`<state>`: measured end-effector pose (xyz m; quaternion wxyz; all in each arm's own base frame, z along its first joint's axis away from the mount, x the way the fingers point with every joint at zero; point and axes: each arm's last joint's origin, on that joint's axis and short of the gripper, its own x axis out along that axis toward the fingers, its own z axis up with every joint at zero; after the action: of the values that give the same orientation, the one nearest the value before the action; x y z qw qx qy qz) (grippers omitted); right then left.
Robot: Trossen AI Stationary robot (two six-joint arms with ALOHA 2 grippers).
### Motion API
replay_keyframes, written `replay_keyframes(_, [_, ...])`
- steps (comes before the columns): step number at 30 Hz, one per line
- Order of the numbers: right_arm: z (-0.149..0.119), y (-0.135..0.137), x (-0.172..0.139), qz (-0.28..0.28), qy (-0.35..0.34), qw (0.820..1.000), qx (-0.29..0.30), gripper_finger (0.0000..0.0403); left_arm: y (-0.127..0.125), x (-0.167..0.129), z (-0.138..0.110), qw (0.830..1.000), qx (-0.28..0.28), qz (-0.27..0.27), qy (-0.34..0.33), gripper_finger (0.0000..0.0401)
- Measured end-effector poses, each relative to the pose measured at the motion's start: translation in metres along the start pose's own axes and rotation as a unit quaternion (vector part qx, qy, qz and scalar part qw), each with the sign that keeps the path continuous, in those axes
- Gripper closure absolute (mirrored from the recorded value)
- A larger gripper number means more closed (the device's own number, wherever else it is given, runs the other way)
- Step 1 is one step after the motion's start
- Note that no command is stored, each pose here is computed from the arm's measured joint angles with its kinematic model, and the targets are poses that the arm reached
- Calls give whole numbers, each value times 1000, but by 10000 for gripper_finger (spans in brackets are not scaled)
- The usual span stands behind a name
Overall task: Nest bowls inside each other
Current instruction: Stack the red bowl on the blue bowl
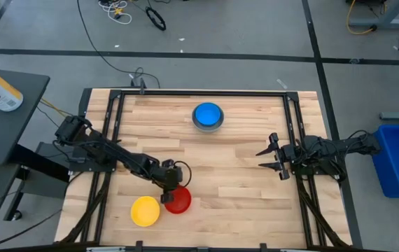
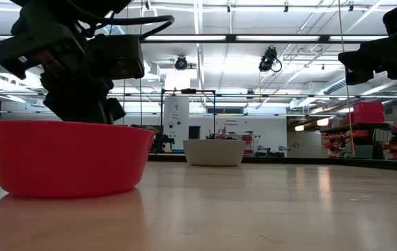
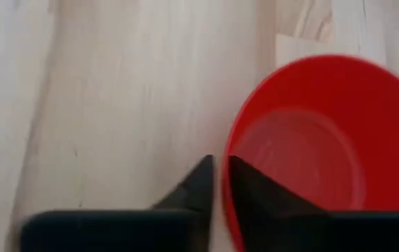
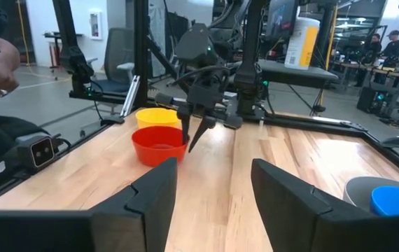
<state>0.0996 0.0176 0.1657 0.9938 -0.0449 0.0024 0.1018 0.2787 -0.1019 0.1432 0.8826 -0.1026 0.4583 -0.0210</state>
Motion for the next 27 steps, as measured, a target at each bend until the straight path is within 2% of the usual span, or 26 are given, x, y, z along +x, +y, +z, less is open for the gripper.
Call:
replay_keyframes(2, [0,0,0,0,2,1000,-3,208,3,0,2,1000,6,15,-15,387])
replay_keyframes(6, [-2,0,0,0,8,1000,-12,213,16,0,18,995,24,61,-79,394])
replay_keyframes(10, [-2,0,0,0,10,1000,-15,216,40,-6,47,979,49,87,-179,395])
replay_keyframes(14, [-2,0,0,0,13,1000,-15,218,79,-17,77,957,66,124,-253,395])
replay_keyframes(19, [-2,0,0,0,13,1000,-15,213,141,-40,109,941,65,187,-275,395])
replay_keyframes(23, [-2,0,0,0,13,1000,-15,209,188,-65,130,937,40,186,-292,395])
replay_keyframes(27, [-3,0,0,0,14,1000,-15,208,222,-83,142,941,34,190,-280,395])
